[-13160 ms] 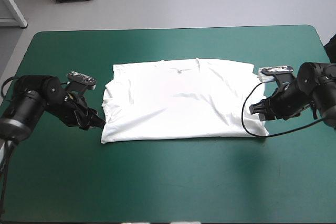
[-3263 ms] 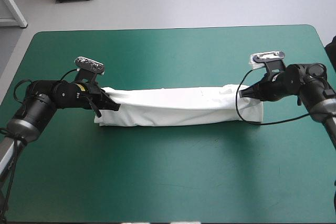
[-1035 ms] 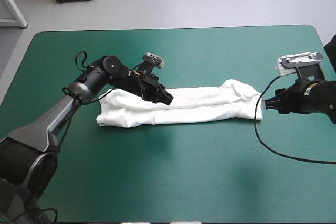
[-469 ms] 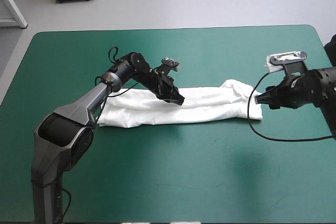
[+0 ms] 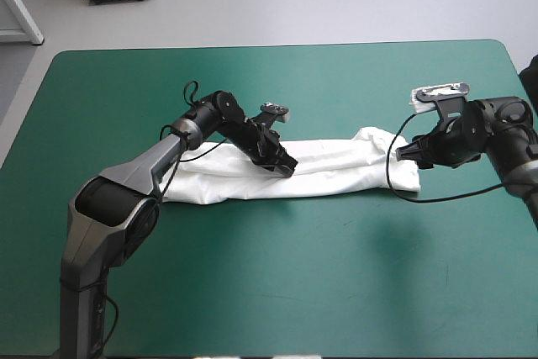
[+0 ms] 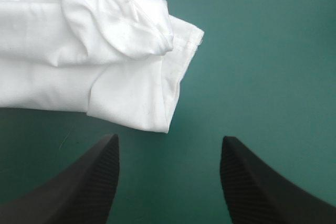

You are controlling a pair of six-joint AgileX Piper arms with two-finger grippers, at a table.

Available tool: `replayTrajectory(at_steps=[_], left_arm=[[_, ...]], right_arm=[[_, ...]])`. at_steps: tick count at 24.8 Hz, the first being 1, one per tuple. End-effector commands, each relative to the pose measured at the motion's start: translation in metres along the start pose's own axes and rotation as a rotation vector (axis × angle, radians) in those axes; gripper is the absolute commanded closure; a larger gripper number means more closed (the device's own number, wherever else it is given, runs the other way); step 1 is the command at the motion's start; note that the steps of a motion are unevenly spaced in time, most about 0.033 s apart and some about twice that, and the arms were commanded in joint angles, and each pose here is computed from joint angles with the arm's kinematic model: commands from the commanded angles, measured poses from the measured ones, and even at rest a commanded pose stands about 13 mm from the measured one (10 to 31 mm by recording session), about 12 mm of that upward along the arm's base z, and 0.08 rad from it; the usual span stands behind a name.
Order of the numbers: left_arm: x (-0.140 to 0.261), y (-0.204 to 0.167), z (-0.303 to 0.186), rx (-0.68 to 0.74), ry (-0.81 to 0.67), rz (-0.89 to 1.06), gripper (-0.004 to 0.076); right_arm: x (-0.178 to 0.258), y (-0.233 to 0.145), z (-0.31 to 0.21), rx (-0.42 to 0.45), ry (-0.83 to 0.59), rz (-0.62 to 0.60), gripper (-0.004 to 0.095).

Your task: Fold the cloth

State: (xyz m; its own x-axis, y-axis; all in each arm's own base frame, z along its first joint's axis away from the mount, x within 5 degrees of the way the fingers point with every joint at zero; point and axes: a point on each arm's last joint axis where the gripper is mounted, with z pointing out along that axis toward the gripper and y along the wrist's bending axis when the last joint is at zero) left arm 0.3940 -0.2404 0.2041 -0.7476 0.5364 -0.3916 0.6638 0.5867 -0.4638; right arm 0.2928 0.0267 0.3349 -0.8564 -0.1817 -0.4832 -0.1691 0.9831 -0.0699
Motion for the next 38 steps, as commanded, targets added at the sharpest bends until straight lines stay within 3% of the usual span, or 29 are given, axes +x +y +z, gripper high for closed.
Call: replayTrajectory(at_steps=[1, 6, 12, 18, 30, 38], left_arm=[[-0.011, -0.02, -0.02, -0.001, -0.061, 0.032, 0.0746], [-0.009, -0.024, -0.018, 0.013, -0.039, 0.04, 0.0746], [-0.009, -0.024, -0.018, 0.014, -0.04, 0.041, 0.0746], [-0.008, -0.024, -0.018, 0.017, -0.029, 0.049, 0.0746], [-0.008, -0.023, -0.018, 0.009, -0.026, 0.062, 0.0746], [-0.008, -0.023, -0.018, 0.006, -0.024, 0.068, 0.0746]], right_arm=[[-0.01, -0.01, 0.004, -0.024, -0.04, 0.046, 0.0353], [-0.01, -0.037, 0.034, -0.182, 0.001, 0.215, 0.0337], [-0.013, -0.038, 0.072, -0.275, 0.1, 0.239, 0.0334], [-0.037, -0.045, 0.091, -0.291, 0.098, 0.232, 0.0311], [-0.03, -0.046, 0.129, -0.308, 0.196, 0.256, 0.0312], [-0.027, -0.037, 0.152, -0.408, 0.239, 0.304, 0.0358]])
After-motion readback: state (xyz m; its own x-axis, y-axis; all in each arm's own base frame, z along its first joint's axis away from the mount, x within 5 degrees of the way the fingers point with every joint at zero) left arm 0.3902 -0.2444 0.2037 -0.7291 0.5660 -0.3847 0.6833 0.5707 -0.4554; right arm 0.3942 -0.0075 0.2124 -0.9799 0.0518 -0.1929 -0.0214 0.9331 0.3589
